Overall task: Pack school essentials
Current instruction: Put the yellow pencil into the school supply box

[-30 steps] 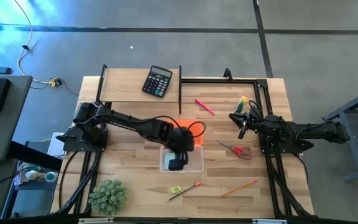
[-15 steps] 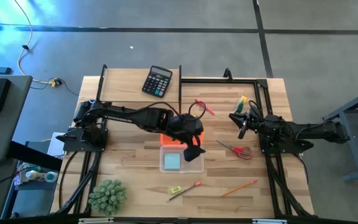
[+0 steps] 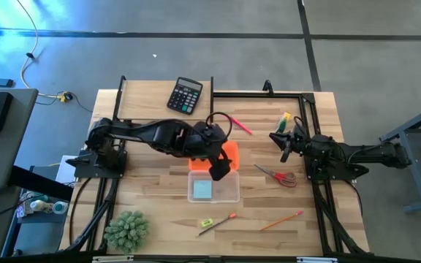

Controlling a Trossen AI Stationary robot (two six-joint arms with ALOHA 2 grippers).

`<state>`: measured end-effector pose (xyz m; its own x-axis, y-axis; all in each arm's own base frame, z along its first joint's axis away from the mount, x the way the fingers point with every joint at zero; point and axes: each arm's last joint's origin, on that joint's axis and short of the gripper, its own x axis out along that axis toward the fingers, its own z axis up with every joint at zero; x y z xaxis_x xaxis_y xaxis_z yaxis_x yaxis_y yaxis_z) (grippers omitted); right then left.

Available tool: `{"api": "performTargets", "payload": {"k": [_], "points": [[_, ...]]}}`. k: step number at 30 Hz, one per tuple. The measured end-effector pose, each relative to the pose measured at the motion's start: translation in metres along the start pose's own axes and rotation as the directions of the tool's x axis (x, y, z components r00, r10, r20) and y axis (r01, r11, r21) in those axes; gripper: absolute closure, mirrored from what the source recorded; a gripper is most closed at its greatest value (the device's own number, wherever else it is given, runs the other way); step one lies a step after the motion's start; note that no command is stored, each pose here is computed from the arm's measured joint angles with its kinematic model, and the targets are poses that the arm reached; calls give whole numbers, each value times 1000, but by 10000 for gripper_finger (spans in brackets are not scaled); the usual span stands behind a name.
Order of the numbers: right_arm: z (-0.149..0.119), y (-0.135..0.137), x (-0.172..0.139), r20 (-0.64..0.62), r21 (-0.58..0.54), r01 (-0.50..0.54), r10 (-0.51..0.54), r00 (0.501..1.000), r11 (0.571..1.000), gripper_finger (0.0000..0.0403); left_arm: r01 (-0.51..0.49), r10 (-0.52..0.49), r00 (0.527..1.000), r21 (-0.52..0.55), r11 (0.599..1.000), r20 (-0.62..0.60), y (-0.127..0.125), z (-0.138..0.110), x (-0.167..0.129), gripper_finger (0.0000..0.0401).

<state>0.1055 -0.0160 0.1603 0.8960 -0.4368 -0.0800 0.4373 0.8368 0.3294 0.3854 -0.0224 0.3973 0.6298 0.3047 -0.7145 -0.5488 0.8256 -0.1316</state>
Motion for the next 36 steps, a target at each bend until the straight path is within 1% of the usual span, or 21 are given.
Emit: {"api": "performTargets", "payload": {"k": [4, 6, 9, 13, 17, 19, 21, 23, 26, 28, 31, 34, 36], "points": [[4, 1, 0, 43, 97, -11, 6, 999, 995, 379, -53, 52, 997, -19, 998, -59, 5, -7, -10, 4], [8, 2, 0, 80, 117, -14, 4, 997, 993, 379, -83, 79, 994, -48, 995, -76, 8, -9, -13, 4], [15, 5, -1, 153, 134, -48, 27, 988, 990, 379, -160, 150, 977, -56, 986, -153, 15, -18, -15, 4], [27, 8, -4, 268, 158, -104, 59, 962, 982, 379, -225, 207, 959, -75, 971, -195, 20, -24, -20, 4], [39, 11, -8, 379, 236, -199, 99, 920, 951, 379, -248, 226, 954, -91, 965, -197, 19, -26, -21, 4], [43, 13, -11, 417, 222, -258, 148, 897, 940, 379, -248, 226, 954, -95, 964, -196, 19, -26, -21, 4], [46, 15, -12, 435, 184, -318, 213, 875, 930, 379, -247, 226, 955, -93, 965, -195, 18, -27, -22, 4], [48, 18, -13, 434, 157, -379, 281, 856, 912, 379, -248, 227, 954, -92, 964, -196, 18, -27, -21, 4], [58, 22, -16, 436, 136, -442, 347, 830, 887, 378, -261, 238, 950, -92, 961, -204, 20, -27, -18, 4], [67, 27, -19, 419, 99, -468, 390, 820, 878, 373, -258, 235, 949, -87, 962, -212, 23, -26, -17, 4], [84, 35, -23, 310, 60, -496, 457, 834, 866, 349, -242, 222, 948, -61, 968, -229, 25, -24, -15, 4], [99, 41, -30, 101, 35, -493, 488, 867, 869, 313, -222, 215, 946, -3, 975, -243, 26, -25, -15, 4], [108, 44, -37, -63, 24, -496, 497, 866, 868, 290, -195, 192, 944, 14, 981, -268, 26, -26, -15, 4]]}}
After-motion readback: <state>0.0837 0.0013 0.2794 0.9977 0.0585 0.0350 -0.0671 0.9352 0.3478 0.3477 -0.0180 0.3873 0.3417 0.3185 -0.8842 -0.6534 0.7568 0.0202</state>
